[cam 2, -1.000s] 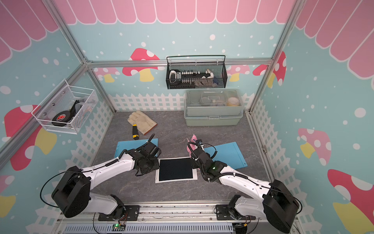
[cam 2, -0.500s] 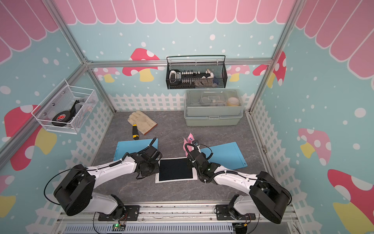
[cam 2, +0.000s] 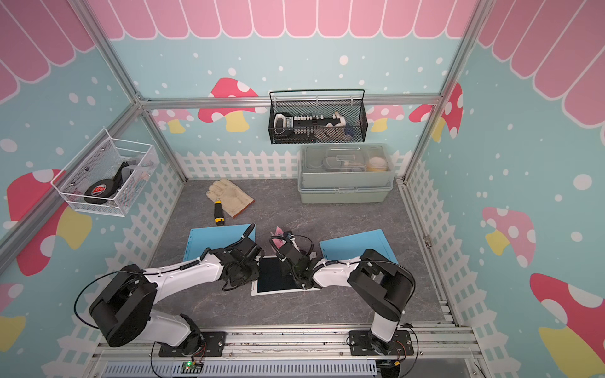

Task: Wipe the drawing tablet
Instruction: Wipe the dirt from the drawing tablet.

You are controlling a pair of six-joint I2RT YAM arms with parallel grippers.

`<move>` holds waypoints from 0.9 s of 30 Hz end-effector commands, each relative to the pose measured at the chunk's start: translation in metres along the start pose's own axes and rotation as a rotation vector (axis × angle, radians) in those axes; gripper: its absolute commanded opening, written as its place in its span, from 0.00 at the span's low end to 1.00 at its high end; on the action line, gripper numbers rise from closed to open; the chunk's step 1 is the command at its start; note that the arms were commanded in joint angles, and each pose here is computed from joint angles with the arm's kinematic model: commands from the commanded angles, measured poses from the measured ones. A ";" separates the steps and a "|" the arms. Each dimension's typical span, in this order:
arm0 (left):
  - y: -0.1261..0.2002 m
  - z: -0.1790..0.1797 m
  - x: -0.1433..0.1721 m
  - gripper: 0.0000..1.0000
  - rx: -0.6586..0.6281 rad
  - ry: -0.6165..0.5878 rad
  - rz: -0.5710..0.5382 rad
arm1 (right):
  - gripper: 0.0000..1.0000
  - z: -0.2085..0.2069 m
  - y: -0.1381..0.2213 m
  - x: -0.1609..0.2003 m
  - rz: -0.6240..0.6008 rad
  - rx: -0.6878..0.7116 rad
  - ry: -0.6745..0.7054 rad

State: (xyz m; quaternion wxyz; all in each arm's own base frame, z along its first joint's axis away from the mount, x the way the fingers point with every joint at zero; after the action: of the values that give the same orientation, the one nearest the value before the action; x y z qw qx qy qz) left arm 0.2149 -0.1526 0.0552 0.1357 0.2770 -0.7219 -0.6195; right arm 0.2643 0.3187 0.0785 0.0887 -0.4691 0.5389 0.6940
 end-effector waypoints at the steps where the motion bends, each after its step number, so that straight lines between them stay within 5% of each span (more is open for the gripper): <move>1: -0.022 0.038 0.014 0.30 -0.181 0.038 0.037 | 0.00 0.012 -0.009 -0.007 -0.022 -0.047 -0.089; 13: -0.027 0.052 0.018 0.30 -0.251 0.079 0.042 | 0.00 -0.109 0.033 0.067 0.299 0.285 -0.106; 22: -0.027 0.045 0.017 0.30 -0.233 0.078 0.048 | 0.00 -0.018 0.004 0.022 0.211 0.025 -0.005; 27: -0.028 0.044 0.017 0.29 -0.237 0.080 0.047 | 0.00 -0.055 0.001 0.046 0.292 0.093 -0.115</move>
State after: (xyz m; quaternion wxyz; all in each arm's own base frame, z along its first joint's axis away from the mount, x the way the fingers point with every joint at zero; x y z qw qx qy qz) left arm 0.2152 -0.1534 0.0538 0.1696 0.3003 -0.7054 -0.6192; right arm 0.2663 0.2886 0.0641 0.0379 -0.3988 0.5962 0.6958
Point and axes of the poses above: each gripper's point midway between its finger pads, its own y axis back along the fingers, its own z axis along the line the jaws close on, x = y × z, the point moved 4 cm from there along y, back along the fingers, and after that the axes turned 15 degrees about y, right-handed, at the moved point
